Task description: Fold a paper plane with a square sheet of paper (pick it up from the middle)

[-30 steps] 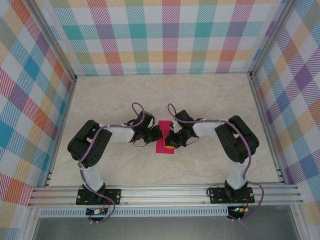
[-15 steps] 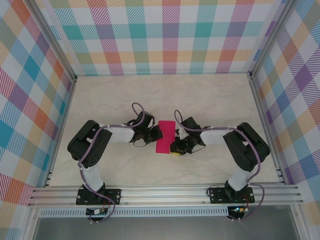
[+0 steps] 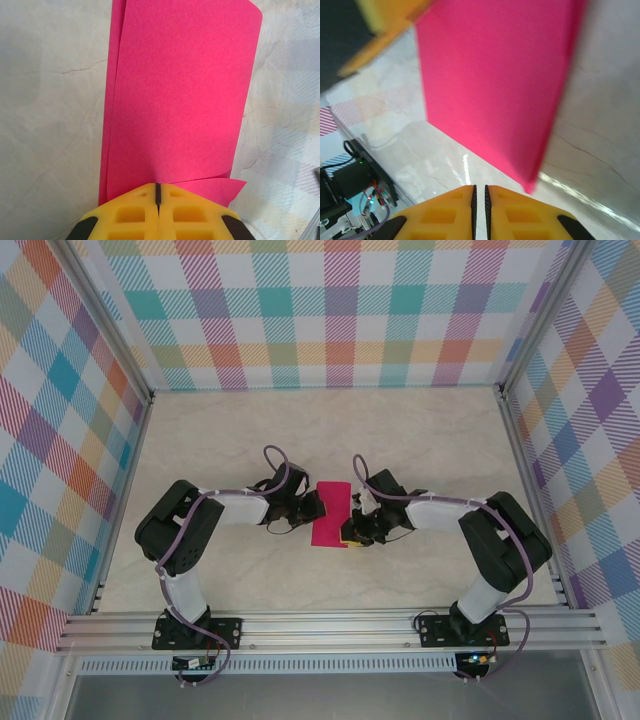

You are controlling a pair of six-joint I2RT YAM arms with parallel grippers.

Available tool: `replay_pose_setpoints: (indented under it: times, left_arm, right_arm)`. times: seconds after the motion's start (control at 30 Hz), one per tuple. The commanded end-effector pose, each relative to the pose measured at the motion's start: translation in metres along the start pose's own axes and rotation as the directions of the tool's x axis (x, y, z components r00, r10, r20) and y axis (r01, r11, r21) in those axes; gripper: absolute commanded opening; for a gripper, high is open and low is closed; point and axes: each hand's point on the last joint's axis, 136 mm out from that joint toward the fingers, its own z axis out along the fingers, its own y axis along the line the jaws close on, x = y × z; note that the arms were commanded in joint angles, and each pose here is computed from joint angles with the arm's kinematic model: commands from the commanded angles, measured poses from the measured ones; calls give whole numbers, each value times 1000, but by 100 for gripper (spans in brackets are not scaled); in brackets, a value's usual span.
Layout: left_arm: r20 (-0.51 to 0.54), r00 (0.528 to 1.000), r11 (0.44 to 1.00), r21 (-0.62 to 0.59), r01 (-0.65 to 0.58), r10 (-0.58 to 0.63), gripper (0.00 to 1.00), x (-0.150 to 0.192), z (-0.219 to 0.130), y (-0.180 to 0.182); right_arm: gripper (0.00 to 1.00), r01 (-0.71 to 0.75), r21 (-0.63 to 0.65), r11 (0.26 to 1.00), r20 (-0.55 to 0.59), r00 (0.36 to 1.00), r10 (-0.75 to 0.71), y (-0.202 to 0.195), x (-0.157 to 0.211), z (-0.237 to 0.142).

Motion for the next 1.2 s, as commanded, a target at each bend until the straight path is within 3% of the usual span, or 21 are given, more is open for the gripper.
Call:
replay_pose_setpoints:
  times: [0.0,0.23,0.47,0.67,0.8,0.97,1.17]
  left_arm:
    - [-26,999,997,-72,29,-31,0,12,4,20]
    - [-25,999,997,-67,30,-32,0,13,4,19]
    - [-17,1000,1000,3,6,-6,0,4,-8,-8]
    - [17,999,997,67,-38,37,13,-3,-30,-43]
    - [-3,999,996,78,-51,51,12,7,-28,-53]
    - [-32,999,998,62,-4,6,4,16,-9,-39]
    - [-70,997,998,57,19,-15,0,29,9,-25]
  right_arm:
    - [15,10,-25,1000,2,1000,-10,14,-12,-3]
    - [16,-35,16,999,-37,999,35,-5,-14,17]
    - [11,-78,92,993,-72,994,85,-36,-1,28]
    - [10,-97,118,988,-75,991,106,-46,3,32]
    - [10,-98,120,988,-71,992,107,-46,1,32]
    - [9,-102,124,987,-69,991,111,-47,1,33]
    - [9,-104,133,986,-70,991,114,-49,2,33]
